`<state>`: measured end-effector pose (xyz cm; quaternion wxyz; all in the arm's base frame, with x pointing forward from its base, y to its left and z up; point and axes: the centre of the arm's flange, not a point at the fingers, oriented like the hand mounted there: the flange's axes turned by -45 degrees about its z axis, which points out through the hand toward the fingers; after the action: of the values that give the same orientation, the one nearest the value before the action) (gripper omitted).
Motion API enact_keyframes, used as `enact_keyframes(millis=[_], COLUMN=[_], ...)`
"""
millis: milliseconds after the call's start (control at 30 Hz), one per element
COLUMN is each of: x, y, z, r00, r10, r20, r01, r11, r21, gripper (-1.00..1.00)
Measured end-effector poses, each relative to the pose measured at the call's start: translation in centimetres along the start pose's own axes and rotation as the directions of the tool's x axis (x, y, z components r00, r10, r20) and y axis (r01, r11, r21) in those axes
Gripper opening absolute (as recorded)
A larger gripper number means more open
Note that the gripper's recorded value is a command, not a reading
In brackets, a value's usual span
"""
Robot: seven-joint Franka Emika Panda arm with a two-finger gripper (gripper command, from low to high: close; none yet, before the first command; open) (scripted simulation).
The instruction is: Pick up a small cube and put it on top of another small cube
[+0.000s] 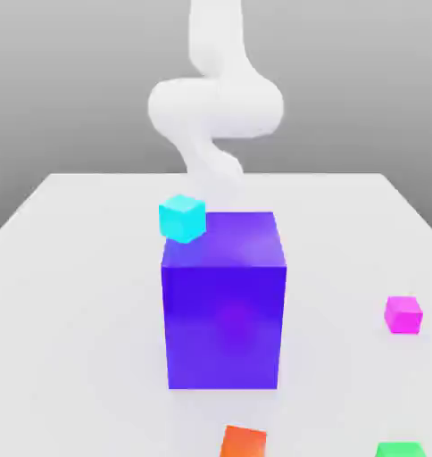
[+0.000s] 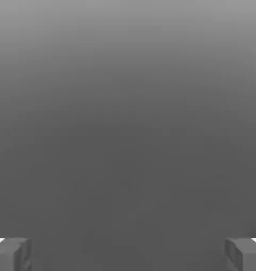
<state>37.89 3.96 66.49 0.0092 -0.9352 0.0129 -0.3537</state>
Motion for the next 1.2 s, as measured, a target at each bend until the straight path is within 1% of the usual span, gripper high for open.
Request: enact_keyframes(millis=[200,400,567,633,767,867,1067,1100,1200], x=[-5.5,-15.5,-26.3,-31.5,-40.8,-43.8,-47.2,-47.6,-47.6], y=[-9.6,-18.1,-23.6,-25.9,-27.7,-28.1,-28.0,-27.9,-27.9], z=[12.2,20.8,25.0,25.4,25.8,26.8,30.1,30.5,30.5], r00=[0.983,0.937,0.876,0.845,0.774,0.753,0.749,0.750,0.750], r10=[0.025,0.033,0.033,0.013,0.026,0.036,0.037,0.036,0.036], r20=[0.181,0.348,0.481,0.534,0.633,0.658,0.661,0.661,0.661], r01=[-0.026,-0.034,-0.030,-0.011,-0.008,-0.015,-0.013,-0.011,-0.012], r11=[1.000,0.999,0.999,1.000,1.000,0.999,0.999,0.999,0.999], r21=[0.004,-0.002,-0.014,-0.007,-0.030,-0.038,-0.040,-0.041,-0.041], gripper=[0.00,0.00,0.00,0.00,0.00,0.00,0.00,-1.00,-1.00])
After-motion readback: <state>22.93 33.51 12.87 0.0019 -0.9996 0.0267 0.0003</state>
